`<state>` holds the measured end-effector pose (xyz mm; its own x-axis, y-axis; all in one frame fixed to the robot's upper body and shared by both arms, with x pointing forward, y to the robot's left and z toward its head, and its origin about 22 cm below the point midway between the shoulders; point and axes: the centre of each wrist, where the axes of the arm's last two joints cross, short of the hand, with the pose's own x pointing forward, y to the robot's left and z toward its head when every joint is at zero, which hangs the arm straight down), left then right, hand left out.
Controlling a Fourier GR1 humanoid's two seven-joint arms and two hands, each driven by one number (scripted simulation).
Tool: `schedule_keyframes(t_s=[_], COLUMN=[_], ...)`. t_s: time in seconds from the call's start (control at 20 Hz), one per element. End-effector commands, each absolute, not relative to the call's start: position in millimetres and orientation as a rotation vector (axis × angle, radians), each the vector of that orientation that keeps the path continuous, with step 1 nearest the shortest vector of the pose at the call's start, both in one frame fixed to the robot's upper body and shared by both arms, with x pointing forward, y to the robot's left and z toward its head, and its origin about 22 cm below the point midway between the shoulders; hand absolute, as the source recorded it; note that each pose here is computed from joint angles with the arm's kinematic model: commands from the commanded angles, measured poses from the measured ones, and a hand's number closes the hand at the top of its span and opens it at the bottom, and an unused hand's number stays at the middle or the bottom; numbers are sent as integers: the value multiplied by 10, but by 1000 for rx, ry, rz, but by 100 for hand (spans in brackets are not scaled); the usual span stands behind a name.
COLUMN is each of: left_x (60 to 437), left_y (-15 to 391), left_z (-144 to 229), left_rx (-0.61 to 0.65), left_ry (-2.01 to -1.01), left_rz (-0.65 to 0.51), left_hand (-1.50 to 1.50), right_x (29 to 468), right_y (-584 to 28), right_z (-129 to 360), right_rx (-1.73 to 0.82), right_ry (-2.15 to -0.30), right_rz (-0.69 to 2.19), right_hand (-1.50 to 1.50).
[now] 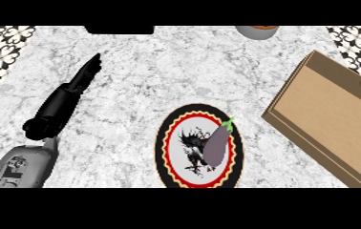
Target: Pick the croissant from the plate and place it in the cardboard box
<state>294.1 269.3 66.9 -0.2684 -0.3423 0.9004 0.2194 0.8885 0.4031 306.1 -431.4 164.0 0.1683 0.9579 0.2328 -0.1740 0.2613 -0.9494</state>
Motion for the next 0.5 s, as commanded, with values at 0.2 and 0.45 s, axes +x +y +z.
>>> schedule_keyframes(t_s=[0.2, 0.45], left_x=[2817, 2927], left_y=[2604, 2643], left_z=[708, 593], left_rx=[84, 100], left_ry=[-1767, -1764], left_rz=[-573, -518], left_hand=[0, 0], right_x=[3097, 3188], right_y=[-4650, -4669], right_z=[1337, 1574], right_rx=[-692, -614], right_ry=[-1092, -1495], right_rz=[1136, 877], right_hand=[-150, -150])
